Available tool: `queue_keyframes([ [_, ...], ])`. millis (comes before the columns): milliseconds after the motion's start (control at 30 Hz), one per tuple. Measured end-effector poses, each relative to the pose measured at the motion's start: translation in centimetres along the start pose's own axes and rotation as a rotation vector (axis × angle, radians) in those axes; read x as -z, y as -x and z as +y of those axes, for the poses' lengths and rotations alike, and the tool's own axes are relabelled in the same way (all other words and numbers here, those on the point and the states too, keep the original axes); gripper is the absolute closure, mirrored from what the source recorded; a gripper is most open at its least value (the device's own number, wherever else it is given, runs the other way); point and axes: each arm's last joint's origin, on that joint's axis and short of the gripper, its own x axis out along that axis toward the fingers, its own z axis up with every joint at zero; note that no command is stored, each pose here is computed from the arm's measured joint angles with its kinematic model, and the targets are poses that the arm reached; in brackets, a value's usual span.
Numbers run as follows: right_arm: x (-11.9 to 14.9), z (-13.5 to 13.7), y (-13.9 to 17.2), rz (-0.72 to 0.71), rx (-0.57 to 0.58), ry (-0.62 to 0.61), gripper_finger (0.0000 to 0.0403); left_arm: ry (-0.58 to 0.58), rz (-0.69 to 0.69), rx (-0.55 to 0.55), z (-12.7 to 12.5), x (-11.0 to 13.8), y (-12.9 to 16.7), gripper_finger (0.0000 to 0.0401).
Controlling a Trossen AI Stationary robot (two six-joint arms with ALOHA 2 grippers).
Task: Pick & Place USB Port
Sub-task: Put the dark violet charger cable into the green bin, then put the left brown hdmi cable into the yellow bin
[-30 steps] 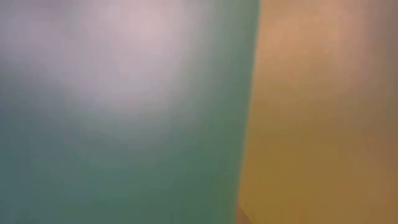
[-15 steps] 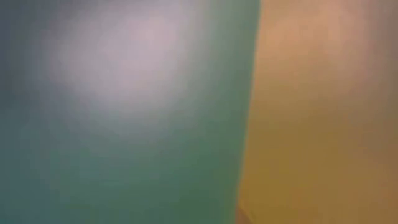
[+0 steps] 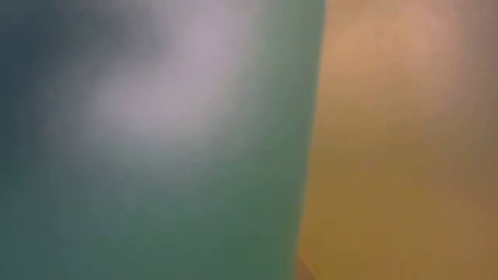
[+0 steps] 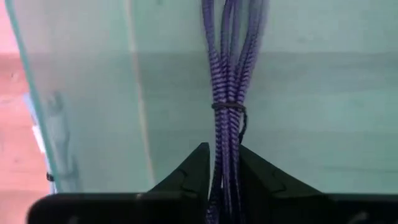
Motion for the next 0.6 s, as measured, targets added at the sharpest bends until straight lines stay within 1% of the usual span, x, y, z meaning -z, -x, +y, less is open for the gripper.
queue_keyframes([
  [167, 0.0, 0.0, 0.0, 0.000, 0.000, 0.000, 0.0403, -0.031, 0.020, -0.015, -0.5, -0.6, 0.0, 0.0300],
  [267, 0.0, 0.0, 0.0, 0.005, -0.004, 0.000, 0.0403, -0.042, 0.029, -0.044, -0.3, -1.1, 0.3, 0.0283],
  [333, 0.1, 0.1, 0.0, 0.024, -0.020, 0.002, 0.0403, -0.049, 0.030, -0.052, -0.2, -1.5, 0.9, 0.0272],
  [400, 0.1, 0.1, 0.0, 0.051, -0.040, 0.003, 0.0403, -0.069, 0.029, -0.035, 0.2, -1.9, 2.0, 0.0263],
  [500, 0.2, 0.2, 0.0, 0.087, -0.071, 0.020, 0.0403, -0.097, 0.004, 0.052, 0.6, -2.8, 4.3, 0.0254],
  [600, 0.3, 0.3, 0.0, 0.106, -0.091, 0.022, 0.0401, -0.149, -0.042, 0.211, 0.9, -3.8, 7.1, 0.0252],
])
